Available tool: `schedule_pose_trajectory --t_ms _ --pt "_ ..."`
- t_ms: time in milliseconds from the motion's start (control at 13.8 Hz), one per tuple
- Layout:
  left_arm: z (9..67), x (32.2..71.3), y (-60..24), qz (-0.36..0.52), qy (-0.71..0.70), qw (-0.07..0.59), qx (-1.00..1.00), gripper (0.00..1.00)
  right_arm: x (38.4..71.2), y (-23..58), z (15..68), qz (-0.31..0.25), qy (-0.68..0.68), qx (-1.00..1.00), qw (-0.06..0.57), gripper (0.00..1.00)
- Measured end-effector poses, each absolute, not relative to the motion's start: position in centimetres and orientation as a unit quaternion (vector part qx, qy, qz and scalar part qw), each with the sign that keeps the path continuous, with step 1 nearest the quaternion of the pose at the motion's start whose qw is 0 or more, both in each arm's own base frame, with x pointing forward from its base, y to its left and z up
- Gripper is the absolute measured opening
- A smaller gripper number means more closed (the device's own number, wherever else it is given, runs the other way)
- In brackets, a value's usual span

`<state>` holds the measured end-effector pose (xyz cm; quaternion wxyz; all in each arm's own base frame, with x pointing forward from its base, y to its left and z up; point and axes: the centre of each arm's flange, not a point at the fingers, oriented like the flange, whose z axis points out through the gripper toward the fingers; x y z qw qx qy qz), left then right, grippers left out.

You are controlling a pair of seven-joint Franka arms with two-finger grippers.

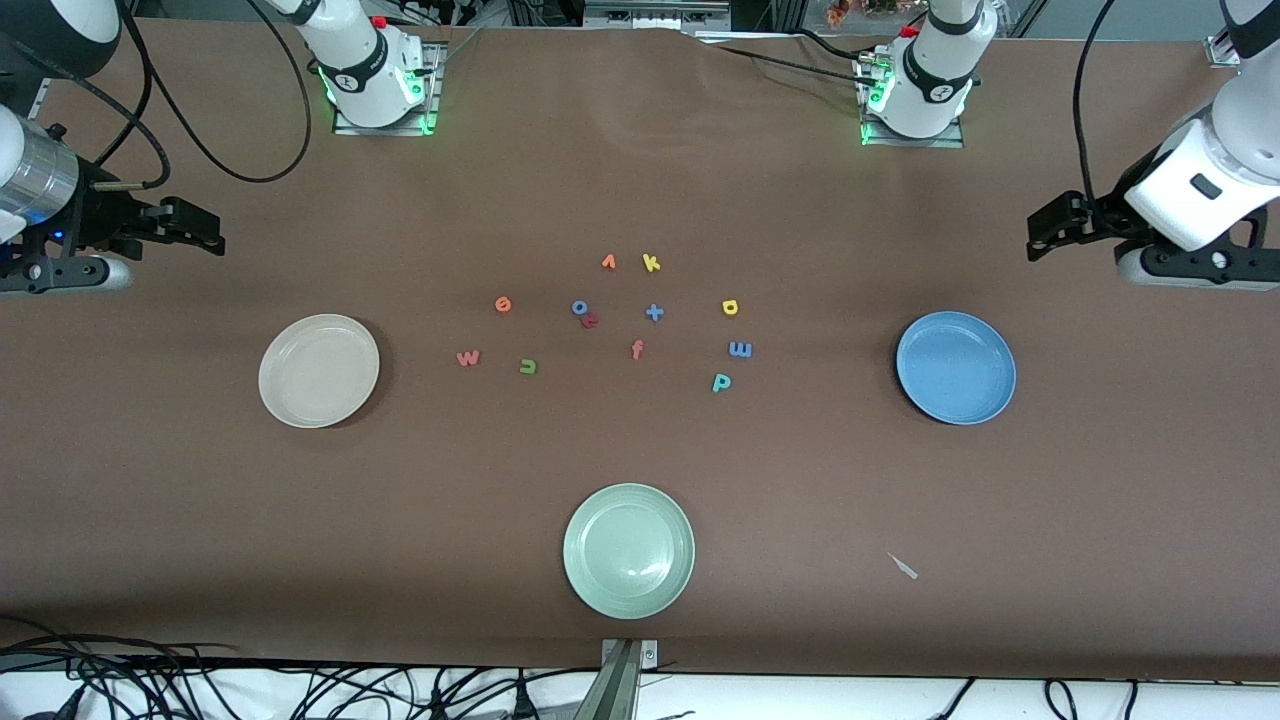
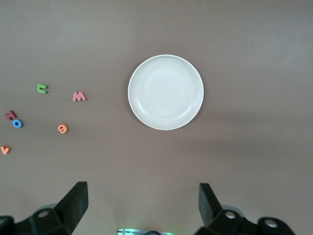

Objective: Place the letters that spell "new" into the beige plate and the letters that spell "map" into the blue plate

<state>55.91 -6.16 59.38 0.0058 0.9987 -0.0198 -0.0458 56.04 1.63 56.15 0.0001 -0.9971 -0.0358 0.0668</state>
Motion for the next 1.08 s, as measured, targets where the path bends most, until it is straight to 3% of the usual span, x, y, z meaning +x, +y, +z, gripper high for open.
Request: schedule_pose_trajectory --t_ms 506,795,1084 --pt "49.2 58.1 -9.5 -0.164 -0.049 0.0 0.985 1.0 56.1 1.2 56.1 0.068 -0.031 -0.997 0.0 1.0" --pt "42.6 61.0 -15.9 -0.131 -0.073 0.004 0.989 1.0 56.4 1.1 55.5 0.07 -0.03 -0.997 0.0 1.0" --pt "36.3 60.9 -25.1 -0.107 -0.013 -0.005 0.994 1.0 57.8 3.9 52.1 0.088 -0.055 -0.995 -0.002 1.0"
